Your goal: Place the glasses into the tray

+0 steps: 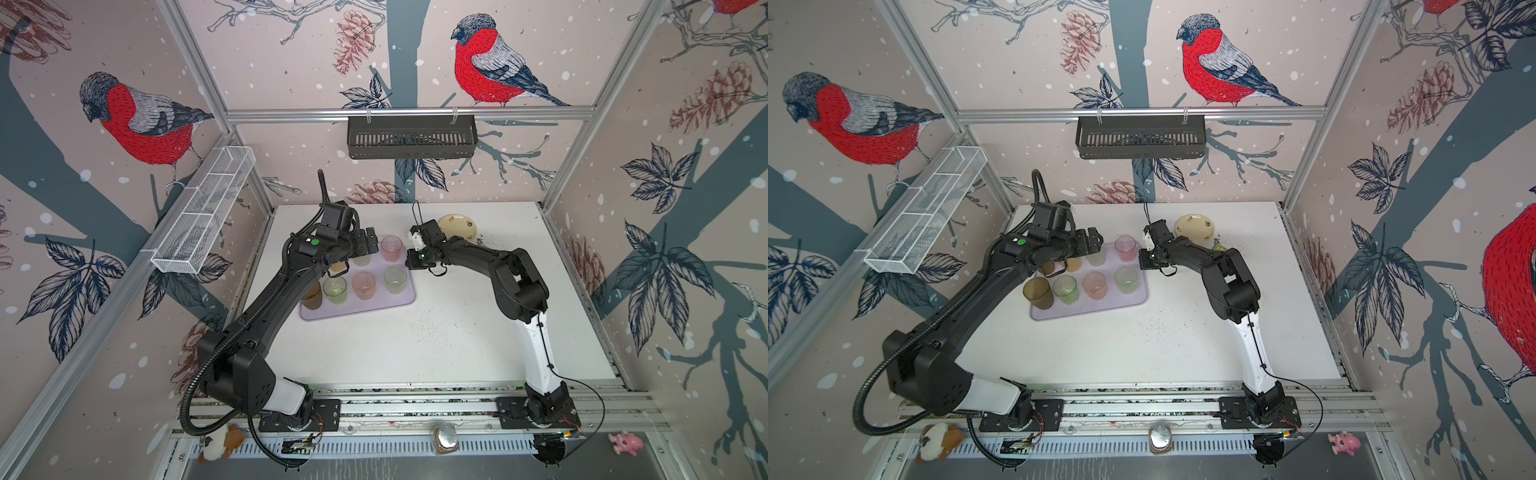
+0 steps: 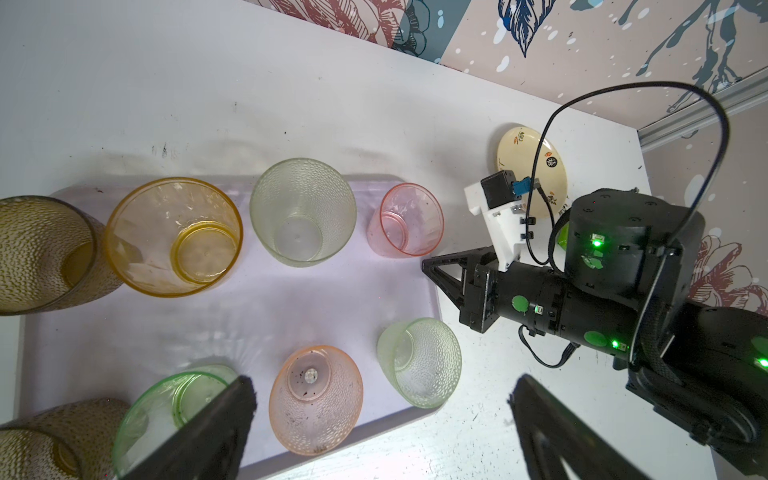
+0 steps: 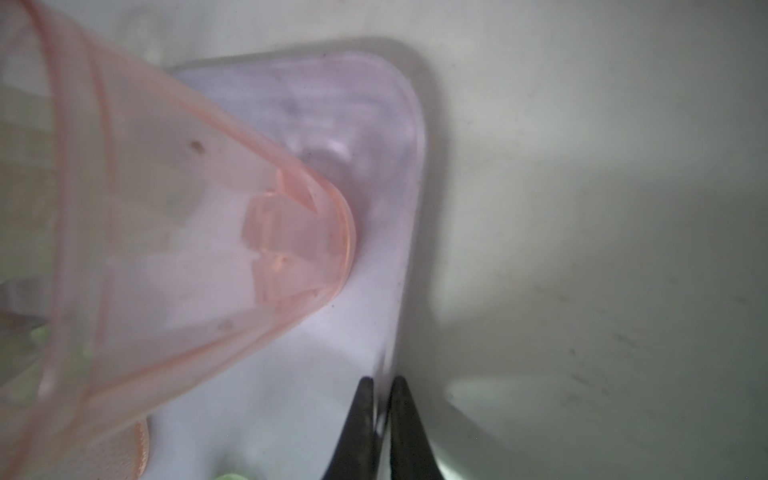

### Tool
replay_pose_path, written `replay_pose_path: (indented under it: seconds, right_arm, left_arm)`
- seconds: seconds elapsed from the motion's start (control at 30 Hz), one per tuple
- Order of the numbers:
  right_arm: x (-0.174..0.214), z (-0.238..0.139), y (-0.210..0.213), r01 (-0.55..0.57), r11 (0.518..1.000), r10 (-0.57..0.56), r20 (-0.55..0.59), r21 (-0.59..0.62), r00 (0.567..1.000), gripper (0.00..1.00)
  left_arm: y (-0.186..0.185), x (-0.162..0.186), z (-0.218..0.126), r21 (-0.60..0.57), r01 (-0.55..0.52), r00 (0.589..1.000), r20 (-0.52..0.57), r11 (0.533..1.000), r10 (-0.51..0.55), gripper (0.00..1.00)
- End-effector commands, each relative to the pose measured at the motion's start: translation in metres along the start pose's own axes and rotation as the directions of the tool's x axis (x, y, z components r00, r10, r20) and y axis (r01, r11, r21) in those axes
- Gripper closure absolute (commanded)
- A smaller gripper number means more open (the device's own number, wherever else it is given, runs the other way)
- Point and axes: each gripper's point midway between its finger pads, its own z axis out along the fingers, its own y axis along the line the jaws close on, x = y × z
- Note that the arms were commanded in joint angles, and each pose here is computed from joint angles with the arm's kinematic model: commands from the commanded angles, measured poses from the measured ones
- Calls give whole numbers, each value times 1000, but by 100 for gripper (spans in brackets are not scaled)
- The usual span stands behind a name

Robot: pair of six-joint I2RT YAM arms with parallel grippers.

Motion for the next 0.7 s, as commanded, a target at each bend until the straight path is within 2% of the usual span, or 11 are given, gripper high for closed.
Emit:
replay_pose_path:
  seconds: [0.0, 0.37, 0.67]
  right_arm:
    - [9, -7, -12, -8, 999, 9, -25, 48, 1000, 90]
    - [12, -29, -35, -90, 994, 89, 20, 68, 996, 90]
    - [33, -47, -54, -144, 986, 141, 37, 88, 989, 89]
  left_arm:
    - [-5, -8, -2, 26, 5, 1000, 31, 1000, -6, 3]
    - [-7, -9, -1, 33, 2, 1000, 29, 999, -3, 3]
    - [-11, -8, 3, 52, -2, 1000, 25, 999, 1, 3]
